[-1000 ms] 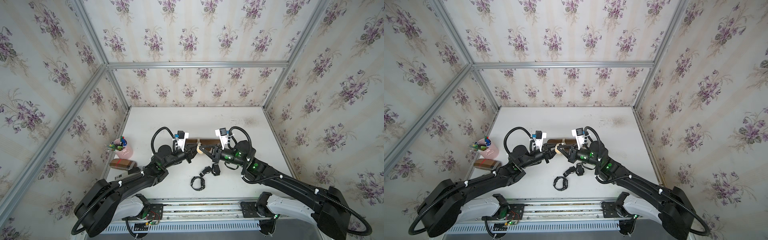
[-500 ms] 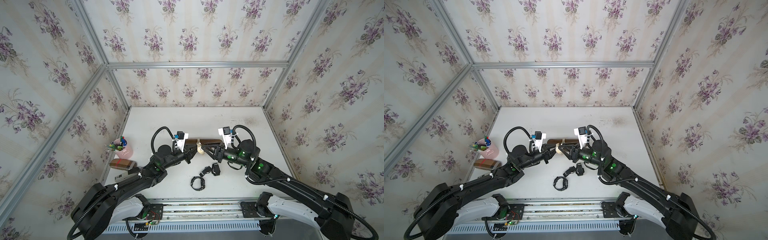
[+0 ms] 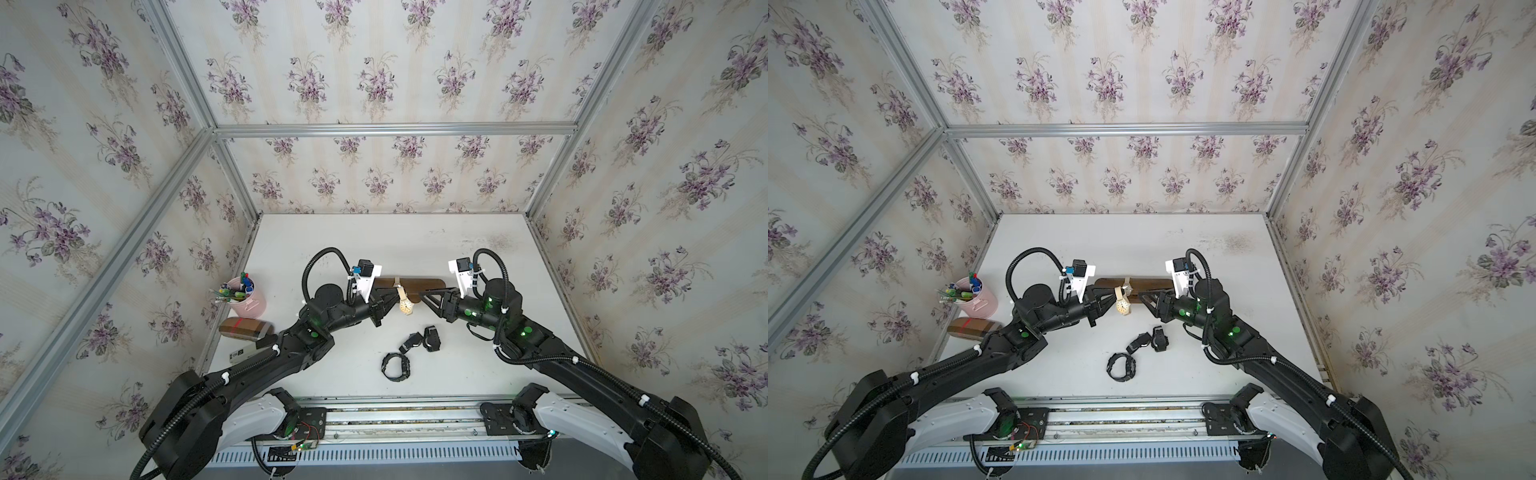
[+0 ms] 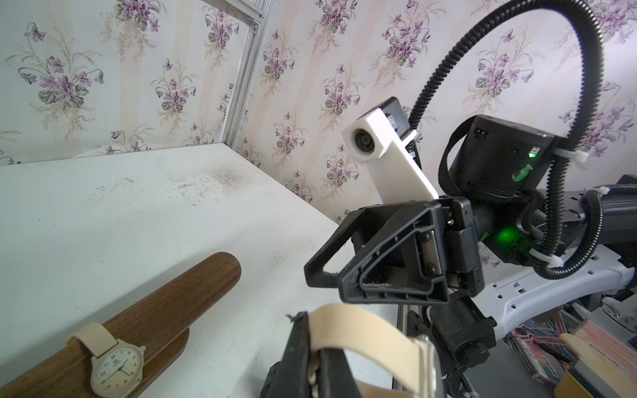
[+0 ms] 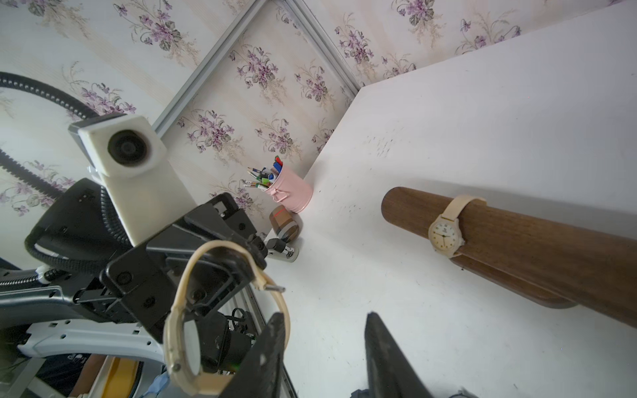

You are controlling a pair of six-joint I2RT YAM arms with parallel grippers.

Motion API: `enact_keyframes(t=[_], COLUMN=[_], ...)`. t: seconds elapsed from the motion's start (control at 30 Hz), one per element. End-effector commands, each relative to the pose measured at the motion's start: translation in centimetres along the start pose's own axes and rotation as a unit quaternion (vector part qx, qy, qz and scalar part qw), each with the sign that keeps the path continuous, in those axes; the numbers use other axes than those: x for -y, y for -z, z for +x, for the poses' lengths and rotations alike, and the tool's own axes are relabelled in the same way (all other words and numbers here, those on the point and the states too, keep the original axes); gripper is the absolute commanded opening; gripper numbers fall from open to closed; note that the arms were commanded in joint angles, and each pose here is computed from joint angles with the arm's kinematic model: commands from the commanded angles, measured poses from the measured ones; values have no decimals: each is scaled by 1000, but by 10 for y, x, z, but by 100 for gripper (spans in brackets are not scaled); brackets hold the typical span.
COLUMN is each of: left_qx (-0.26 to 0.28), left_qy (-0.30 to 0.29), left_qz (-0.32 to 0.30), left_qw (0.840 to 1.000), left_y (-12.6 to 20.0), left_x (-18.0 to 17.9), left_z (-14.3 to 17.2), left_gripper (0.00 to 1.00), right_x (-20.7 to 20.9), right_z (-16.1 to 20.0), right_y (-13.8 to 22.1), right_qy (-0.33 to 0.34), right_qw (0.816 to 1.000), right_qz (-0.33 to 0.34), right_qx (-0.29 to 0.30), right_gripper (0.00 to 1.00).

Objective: Place watch on stand
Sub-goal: Pick up the watch at the center of the board.

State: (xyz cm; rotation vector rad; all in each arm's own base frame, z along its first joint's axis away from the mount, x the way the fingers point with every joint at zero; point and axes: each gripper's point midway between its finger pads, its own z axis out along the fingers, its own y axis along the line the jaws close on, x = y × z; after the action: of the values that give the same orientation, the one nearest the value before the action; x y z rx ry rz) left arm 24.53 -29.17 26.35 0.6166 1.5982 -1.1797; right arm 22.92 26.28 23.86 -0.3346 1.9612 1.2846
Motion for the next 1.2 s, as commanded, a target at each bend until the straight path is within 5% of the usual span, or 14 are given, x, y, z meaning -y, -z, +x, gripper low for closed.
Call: enact_keyframes(t=[0.0, 0.47, 0.7, 0.8, 1.17], left_qx=[-2, -18, -29, -29, -38], left_qy=[-23, -28, -31, -31, -23], left_qz=[31, 93, 99, 91, 32], left_qw=[999, 995, 994, 995, 998], left_y=[-2, -11, -12, -12, -7], left_x=[12, 34, 37, 34, 17], left_z=[-5, -7, -4, -4, 1], left_gripper=[3, 5, 7, 19, 54], right_x=[-19, -46, -49, -47, -30], right_z=[-3, 12, 10, 7, -4], right_y=[2, -10, -12, -13, -10], right_qy=[18, 42, 51, 51, 44], right_qw=[999, 995, 995, 996, 999], right_qz=[-43, -88, -84, -76, -21], right_qx=[2, -29, -26, -24, 8], right_gripper=[41, 28, 7, 0, 0])
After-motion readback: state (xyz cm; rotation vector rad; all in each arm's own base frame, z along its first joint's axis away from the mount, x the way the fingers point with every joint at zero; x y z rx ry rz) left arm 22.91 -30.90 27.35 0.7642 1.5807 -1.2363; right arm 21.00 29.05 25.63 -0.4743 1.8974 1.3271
